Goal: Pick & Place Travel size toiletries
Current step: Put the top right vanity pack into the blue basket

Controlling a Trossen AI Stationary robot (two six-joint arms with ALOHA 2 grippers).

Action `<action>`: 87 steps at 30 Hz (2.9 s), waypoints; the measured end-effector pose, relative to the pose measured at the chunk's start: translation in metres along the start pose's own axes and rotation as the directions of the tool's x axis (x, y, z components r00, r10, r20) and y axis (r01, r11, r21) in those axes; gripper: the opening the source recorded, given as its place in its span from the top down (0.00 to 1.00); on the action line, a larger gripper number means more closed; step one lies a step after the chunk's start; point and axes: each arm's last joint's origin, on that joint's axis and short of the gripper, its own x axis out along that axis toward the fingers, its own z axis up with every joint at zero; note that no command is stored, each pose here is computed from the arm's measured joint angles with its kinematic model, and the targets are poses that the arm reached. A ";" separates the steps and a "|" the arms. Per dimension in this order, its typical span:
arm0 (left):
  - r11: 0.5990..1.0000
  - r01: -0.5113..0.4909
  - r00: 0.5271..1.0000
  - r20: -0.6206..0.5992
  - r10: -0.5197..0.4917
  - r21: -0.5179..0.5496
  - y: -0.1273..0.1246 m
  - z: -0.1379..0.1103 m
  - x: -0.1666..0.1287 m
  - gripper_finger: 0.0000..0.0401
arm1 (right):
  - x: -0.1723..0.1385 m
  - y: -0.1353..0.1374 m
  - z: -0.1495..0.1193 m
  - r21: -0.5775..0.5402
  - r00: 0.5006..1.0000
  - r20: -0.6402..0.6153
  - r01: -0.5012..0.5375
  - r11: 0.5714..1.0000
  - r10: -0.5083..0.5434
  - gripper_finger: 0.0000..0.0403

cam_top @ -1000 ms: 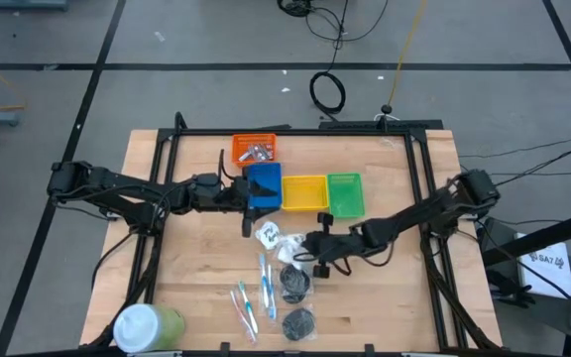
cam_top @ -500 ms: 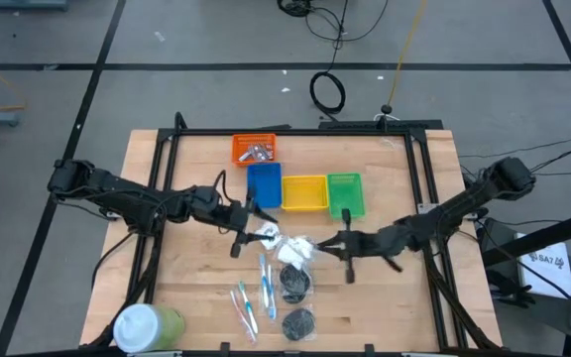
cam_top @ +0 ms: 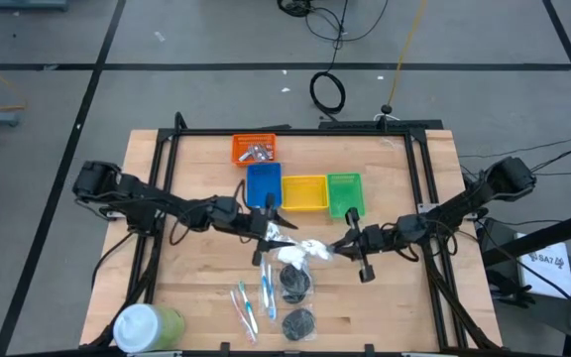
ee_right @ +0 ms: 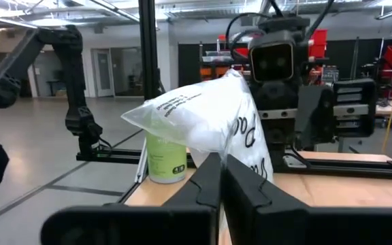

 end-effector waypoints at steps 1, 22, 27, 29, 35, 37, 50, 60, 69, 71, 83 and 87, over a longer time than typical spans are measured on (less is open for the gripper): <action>1.000 0.000 1.000 0.004 0.001 -0.004 0.001 0.002 0.004 0.54 | 0.000 0.000 0.000 0.000 1.000 -0.002 0.000 1.000 0.000 1.00; 0.980 0.199 0.978 0.059 -0.201 0.028 -0.004 0.016 0.022 0.54 | 0.001 -0.003 -0.003 0.006 0.999 -0.035 0.013 1.000 -0.013 1.00; 0.985 0.162 0.986 0.054 -0.159 -0.066 0.000 0.016 0.022 0.53 | 0.001 -0.005 -0.003 0.007 0.999 -0.034 0.020 1.000 -0.019 1.00; 0.987 0.139 0.989 0.052 -0.136 -0.075 0.001 0.016 0.023 0.51 | 0.001 -0.005 -0.003 0.007 0.999 -0.035 0.020 1.000 -0.020 1.00; 0.996 0.086 0.996 0.040 -0.085 -0.026 0.001 0.015 0.023 0.35 | 0.001 -0.005 -0.003 0.007 0.999 -0.034 0.020 1.000 -0.020 1.00; 0.996 0.085 0.996 0.035 -0.085 -0.004 0.001 0.015 0.023 0.31 | 0.001 -0.005 -0.003 0.007 0.999 -0.034 0.020 1.000 -0.020 1.00; 0.994 0.093 0.995 0.032 -0.095 0.062 0.002 0.004 0.057 0.40 | 0.002 -0.006 -0.004 0.004 0.999 -0.044 0.025 1.000 -0.025 1.00; 0.987 0.095 0.995 0.010 -0.097 0.126 0.004 0.017 0.056 0.77 | 0.002 -0.006 -0.005 -0.008 0.998 -0.057 0.030 1.000 -0.030 0.99; 0.983 -0.088 0.980 -0.161 0.115 0.163 0.014 0.053 0.014 0.94 | -0.001 0.001 -0.014 -0.073 0.989 -0.149 -0.012 0.997 0.001 0.65; 0.971 -0.182 0.946 -0.243 0.216 0.154 0.023 0.049 0.004 0.95 | -0.002 0.002 -0.013 -0.080 0.989 -0.147 0.009 0.997 -0.021 0.54; 0.767 -0.614 0.759 -0.407 0.508 -0.189 0.105 -0.033 -0.067 0.95 | -0.006 -0.001 -0.011 -0.115 0.963 -0.168 0.195 0.974 -0.212 0.31; 0.635 -0.717 0.679 -0.494 0.544 -0.287 0.111 -0.065 -0.087 0.95 | -0.006 -0.001 -0.011 -0.116 0.962 -0.172 0.196 0.974 -0.214 0.33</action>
